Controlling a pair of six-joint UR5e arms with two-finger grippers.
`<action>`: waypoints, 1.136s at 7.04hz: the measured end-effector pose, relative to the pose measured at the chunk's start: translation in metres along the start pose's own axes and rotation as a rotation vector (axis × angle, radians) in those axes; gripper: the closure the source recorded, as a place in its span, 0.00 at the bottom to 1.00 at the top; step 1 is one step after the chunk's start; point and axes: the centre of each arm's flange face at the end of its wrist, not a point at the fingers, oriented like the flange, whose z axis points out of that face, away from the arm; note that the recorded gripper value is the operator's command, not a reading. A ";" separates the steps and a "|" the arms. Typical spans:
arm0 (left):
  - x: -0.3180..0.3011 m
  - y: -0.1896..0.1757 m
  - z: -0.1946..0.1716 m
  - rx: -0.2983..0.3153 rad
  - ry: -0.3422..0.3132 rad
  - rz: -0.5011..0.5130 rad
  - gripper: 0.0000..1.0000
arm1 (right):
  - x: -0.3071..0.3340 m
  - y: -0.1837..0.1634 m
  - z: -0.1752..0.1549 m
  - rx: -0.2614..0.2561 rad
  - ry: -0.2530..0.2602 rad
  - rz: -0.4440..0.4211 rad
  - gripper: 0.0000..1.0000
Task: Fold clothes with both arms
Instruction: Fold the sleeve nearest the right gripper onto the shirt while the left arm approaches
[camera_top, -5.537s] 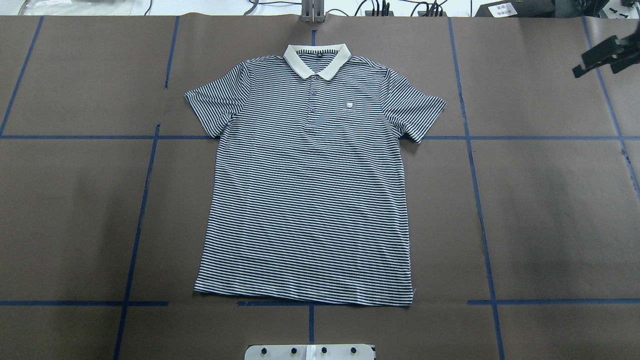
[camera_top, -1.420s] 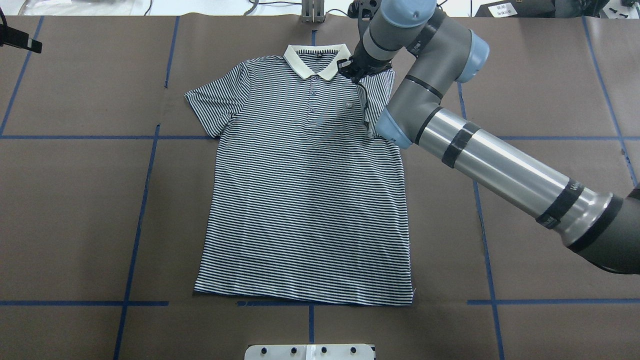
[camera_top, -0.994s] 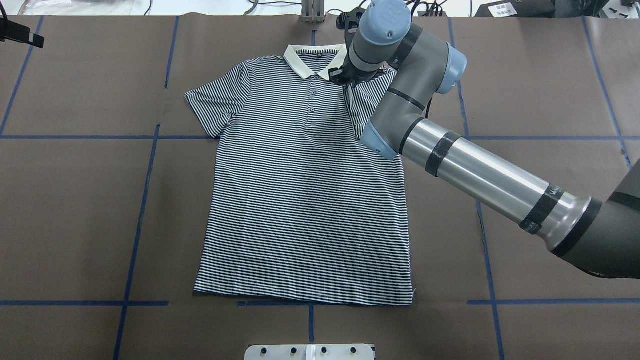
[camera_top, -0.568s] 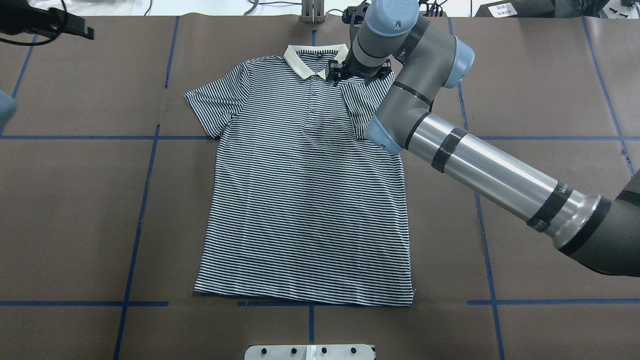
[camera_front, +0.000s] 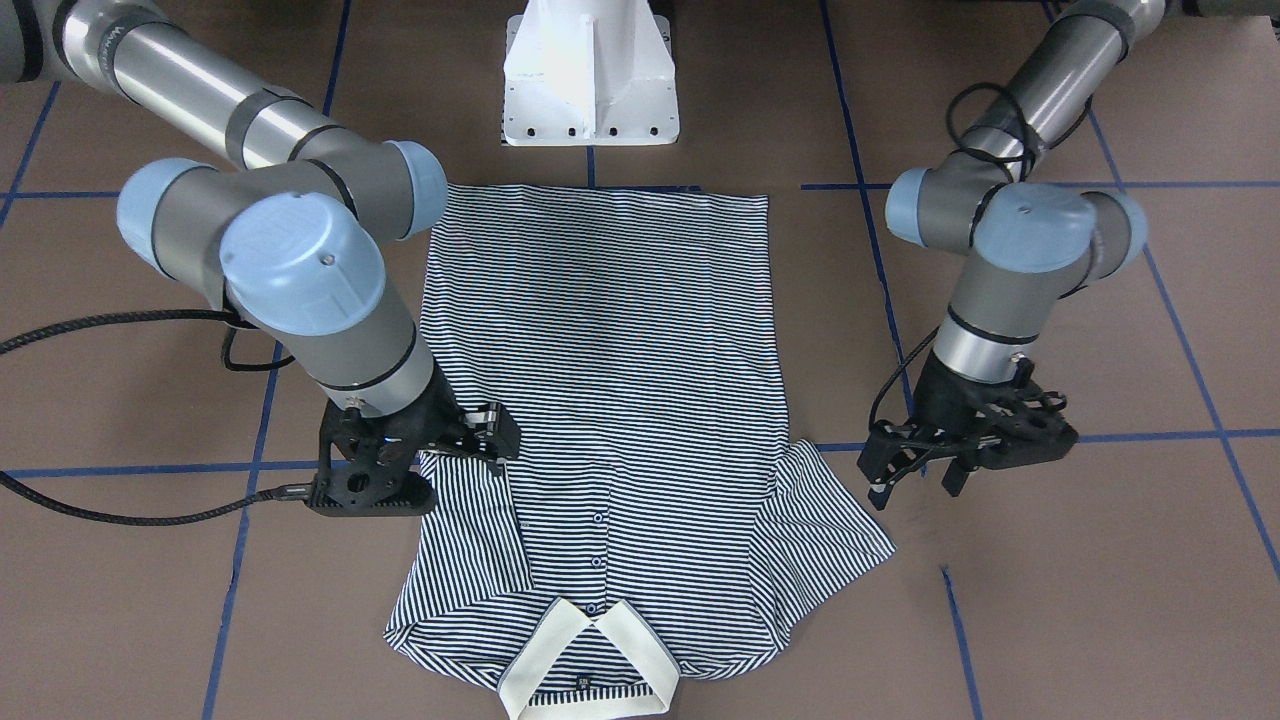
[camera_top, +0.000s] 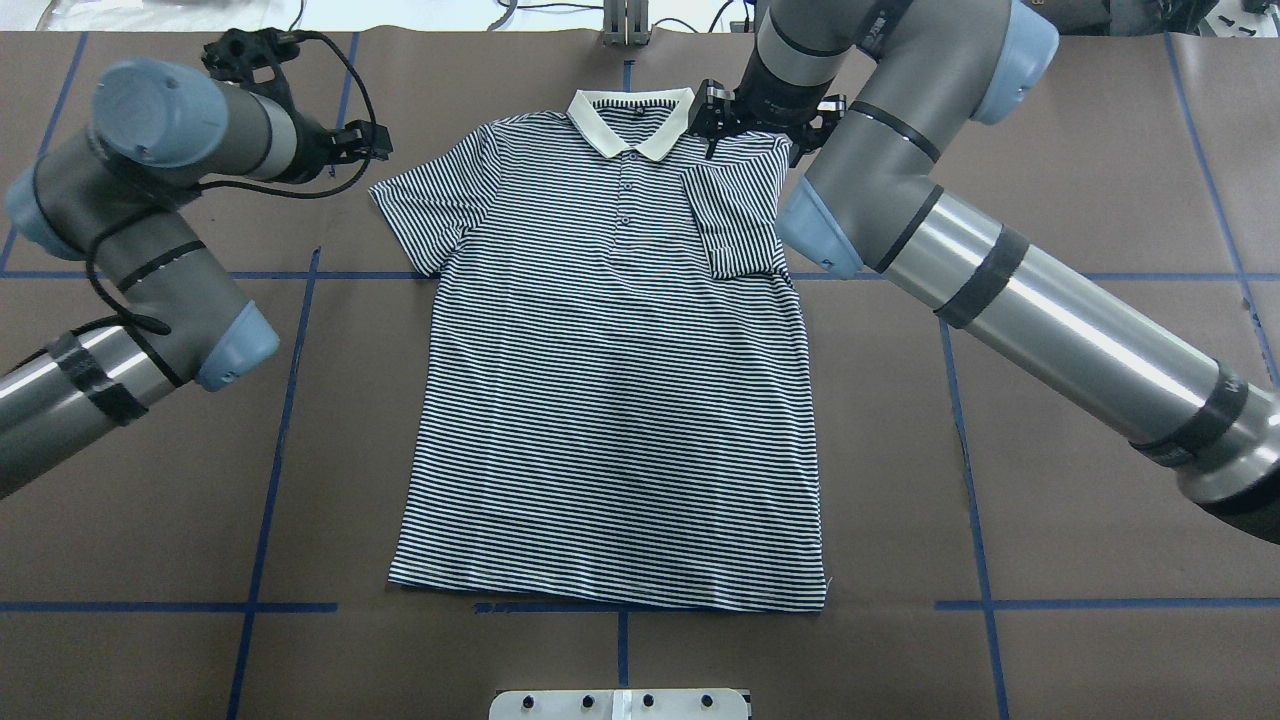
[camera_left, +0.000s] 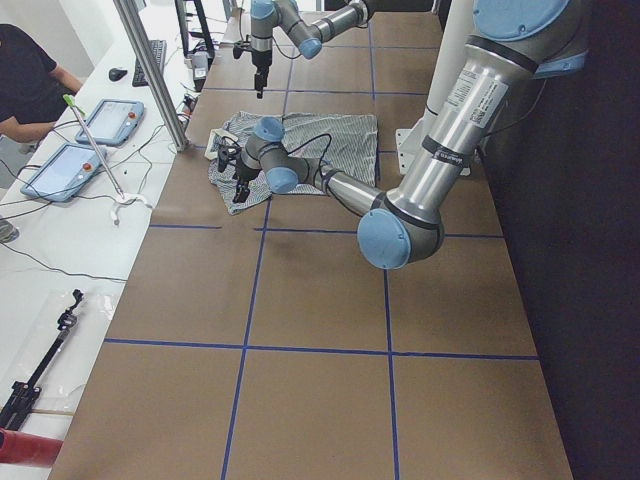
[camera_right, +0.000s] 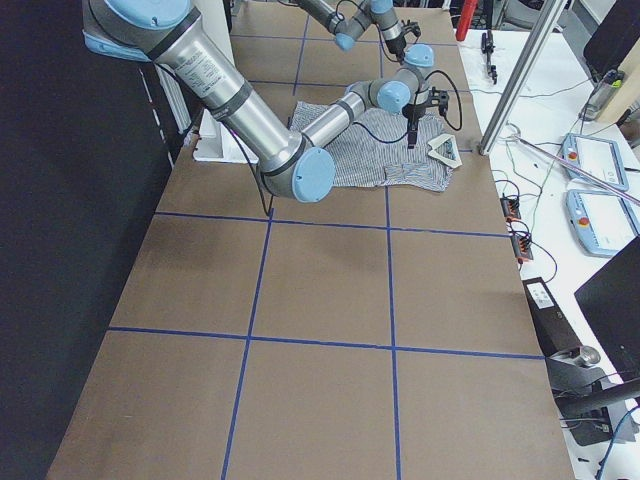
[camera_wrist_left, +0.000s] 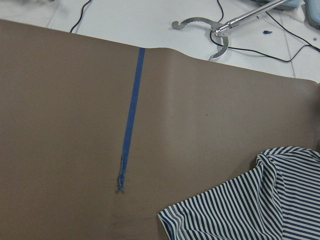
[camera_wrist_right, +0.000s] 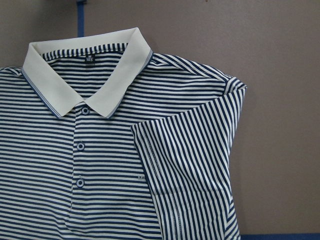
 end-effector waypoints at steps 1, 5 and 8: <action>0.008 0.006 0.021 0.019 -0.037 0.001 0.08 | 0.015 0.005 -0.007 0.001 -0.010 0.003 0.00; 0.012 0.037 0.065 0.041 -0.120 0.034 0.13 | 0.025 0.007 -0.013 0.007 -0.018 0.011 0.00; 0.019 0.039 0.072 0.046 -0.129 0.042 0.30 | 0.026 0.007 -0.013 0.007 -0.017 0.012 0.00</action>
